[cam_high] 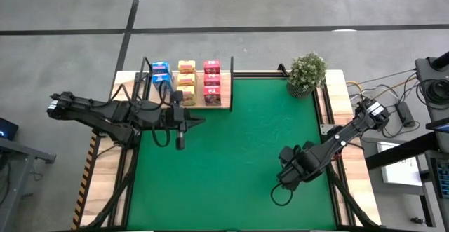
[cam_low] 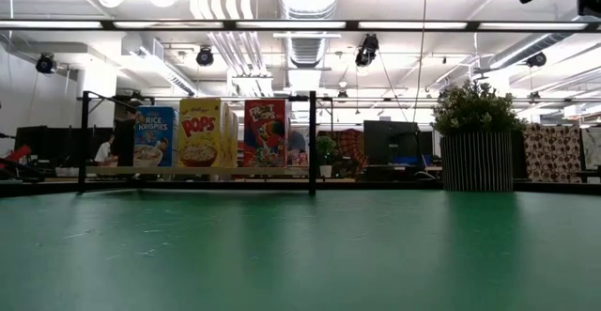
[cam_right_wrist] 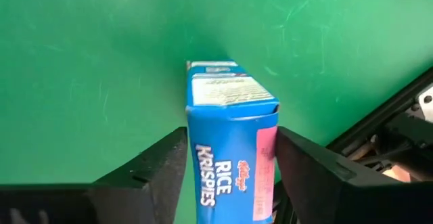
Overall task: Stack cereal on shelf
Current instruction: Put the blue cereal box aligned with the blue cereal box on the shelf
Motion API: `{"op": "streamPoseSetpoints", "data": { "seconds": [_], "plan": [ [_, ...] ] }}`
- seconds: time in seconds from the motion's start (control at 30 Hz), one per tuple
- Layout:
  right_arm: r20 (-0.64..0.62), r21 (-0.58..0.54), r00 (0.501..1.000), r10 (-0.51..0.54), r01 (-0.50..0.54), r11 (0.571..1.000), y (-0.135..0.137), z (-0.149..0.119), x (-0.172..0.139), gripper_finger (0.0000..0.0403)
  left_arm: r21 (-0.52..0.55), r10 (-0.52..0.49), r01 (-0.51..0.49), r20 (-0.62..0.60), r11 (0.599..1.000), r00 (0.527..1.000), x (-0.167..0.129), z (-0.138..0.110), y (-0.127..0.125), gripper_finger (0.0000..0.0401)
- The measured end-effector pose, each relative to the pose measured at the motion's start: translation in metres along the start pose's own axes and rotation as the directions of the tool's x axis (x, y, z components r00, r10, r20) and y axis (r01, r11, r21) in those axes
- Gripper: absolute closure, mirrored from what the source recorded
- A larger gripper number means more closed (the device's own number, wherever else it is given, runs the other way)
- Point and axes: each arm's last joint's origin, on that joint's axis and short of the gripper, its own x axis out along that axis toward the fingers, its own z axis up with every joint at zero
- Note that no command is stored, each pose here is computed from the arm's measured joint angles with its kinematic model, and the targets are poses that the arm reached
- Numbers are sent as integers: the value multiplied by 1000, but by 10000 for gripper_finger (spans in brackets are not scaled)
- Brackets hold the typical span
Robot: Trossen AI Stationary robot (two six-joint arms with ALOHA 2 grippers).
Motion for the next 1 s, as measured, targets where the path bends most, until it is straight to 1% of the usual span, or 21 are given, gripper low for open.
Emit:
{"op": "streamPoseSetpoints", "data": {
  "seconds": [0.13, 0.33, 0.6, 0.77, 0.83, 1.0],
  "plan": [
    [8, -1, 1000, -13, 13, 1000, -1, 0, 4, 214, 4, -13, 13, 2, 1000, 1000, -1, 0, -3, 401],
    [4, -18, 1000, -28, 28, 999, -2, 0, 9, 231, 0, -45, 45, 8, 999, 999, -3, 1, -10, 401],
    [46, -61, 999, 8, -5, 998, -1, 1, -2, 245, -2, -107, 107, 24, 994, 994, -9, 2, -24, 401],
    [164, -112, 985, 52, -34, 993, 4, 6, -16, 250, 8, -128, 128, 25, 992, 991, -11, 0, -30, 401],
    [228, -141, 972, 62, -30, 990, 5, 8, -23, 250, 13, -114, 113, 19, 993, 993, -10, -3, -31, 401],
    [391, -241, 908, 152, -58, 969, 13, 25, -40, 250, 30, -42, 41, 7, 999, 999, -10, -14, -28, 401]
  ]
}}
